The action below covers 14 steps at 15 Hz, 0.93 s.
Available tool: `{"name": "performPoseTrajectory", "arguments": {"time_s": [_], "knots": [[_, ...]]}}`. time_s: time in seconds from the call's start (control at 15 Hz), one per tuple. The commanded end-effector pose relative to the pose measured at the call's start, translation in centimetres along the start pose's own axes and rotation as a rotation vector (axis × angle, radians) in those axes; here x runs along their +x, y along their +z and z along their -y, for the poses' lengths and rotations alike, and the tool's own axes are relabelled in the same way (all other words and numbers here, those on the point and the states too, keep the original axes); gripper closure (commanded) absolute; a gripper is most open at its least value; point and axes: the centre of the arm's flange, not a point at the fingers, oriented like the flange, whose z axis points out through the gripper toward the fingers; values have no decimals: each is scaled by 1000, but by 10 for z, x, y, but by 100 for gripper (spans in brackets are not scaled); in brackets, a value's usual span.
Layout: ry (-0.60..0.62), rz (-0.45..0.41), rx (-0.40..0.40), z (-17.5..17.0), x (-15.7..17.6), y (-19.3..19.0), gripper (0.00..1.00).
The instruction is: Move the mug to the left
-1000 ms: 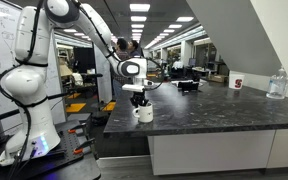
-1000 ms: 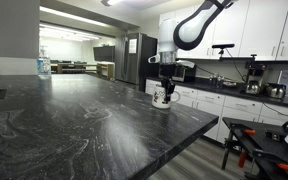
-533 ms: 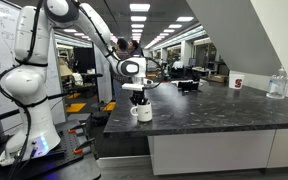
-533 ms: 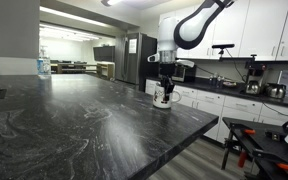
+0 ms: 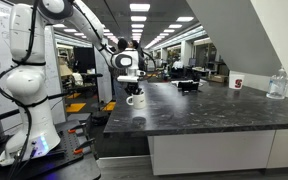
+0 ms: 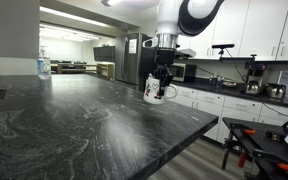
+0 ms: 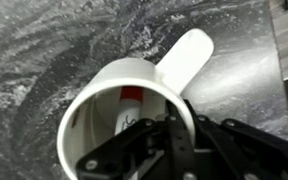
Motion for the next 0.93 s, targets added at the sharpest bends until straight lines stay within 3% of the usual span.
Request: {"name": "performPoseTrajectory", "arguments": {"time_s": [0.0, 0.27, 0.87], "knots": [[-65, -33, 42, 20, 11, -11, 98], [-72, -39, 37, 23, 34, -12, 98], [-16, -43, 47, -48, 82, -2, 98]]}}
